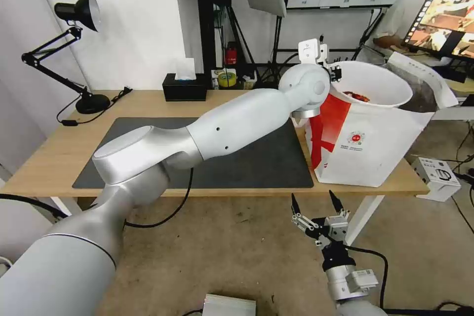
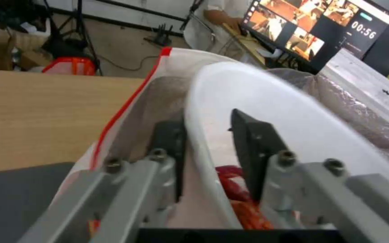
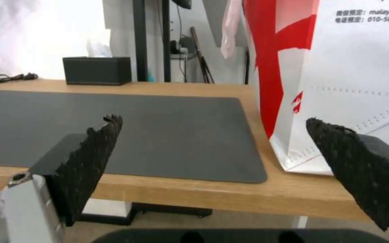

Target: Pick up the trash from the table and place it into the takeout bag.

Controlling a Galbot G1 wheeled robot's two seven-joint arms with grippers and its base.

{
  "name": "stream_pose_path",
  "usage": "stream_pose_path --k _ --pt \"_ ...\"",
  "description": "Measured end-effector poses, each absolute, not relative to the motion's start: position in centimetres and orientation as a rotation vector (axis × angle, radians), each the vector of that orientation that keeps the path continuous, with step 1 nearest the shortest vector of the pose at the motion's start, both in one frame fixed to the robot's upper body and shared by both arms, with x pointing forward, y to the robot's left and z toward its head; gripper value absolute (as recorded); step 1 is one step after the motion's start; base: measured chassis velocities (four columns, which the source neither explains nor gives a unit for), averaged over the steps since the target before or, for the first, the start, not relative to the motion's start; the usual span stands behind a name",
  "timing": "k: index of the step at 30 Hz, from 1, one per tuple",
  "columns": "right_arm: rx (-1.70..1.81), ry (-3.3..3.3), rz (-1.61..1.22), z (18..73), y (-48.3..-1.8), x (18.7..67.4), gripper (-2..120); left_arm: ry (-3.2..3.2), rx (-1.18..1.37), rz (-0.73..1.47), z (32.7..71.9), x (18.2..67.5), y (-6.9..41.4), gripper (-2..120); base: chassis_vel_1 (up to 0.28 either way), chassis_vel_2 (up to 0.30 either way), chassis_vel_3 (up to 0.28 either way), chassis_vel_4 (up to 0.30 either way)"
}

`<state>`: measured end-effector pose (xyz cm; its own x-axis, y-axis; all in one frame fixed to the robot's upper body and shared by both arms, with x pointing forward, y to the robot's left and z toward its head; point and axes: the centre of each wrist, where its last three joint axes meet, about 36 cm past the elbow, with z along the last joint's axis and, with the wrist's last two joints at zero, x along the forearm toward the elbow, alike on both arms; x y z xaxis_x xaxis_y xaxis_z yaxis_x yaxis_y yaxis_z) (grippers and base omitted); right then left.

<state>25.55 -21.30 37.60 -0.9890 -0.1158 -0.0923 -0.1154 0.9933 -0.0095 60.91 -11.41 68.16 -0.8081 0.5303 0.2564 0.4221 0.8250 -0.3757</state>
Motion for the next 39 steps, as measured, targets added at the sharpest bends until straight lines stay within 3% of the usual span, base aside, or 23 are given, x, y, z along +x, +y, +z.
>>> stream_pose_path --k 2,18,39 --pt "-0.177 3.044 -0.006 37.6 -21.3 25.5 100 -2.653 -0.727 0.427 68.1 60.9 -11.4 44 0.000 0.000 0.000 0.000" --pt "-0.177 3.044 -0.006 37.6 -21.3 25.5 100 -2.680 -0.749 0.398 67.9 60.8 -11.5 98 0.000 0.000 0.000 0.000" --pt "-0.177 3.044 -0.006 37.6 -21.3 25.5 100 -2.655 -0.864 0.495 69.7 60.2 -11.4 100 0.000 0.000 0.000 0.000"
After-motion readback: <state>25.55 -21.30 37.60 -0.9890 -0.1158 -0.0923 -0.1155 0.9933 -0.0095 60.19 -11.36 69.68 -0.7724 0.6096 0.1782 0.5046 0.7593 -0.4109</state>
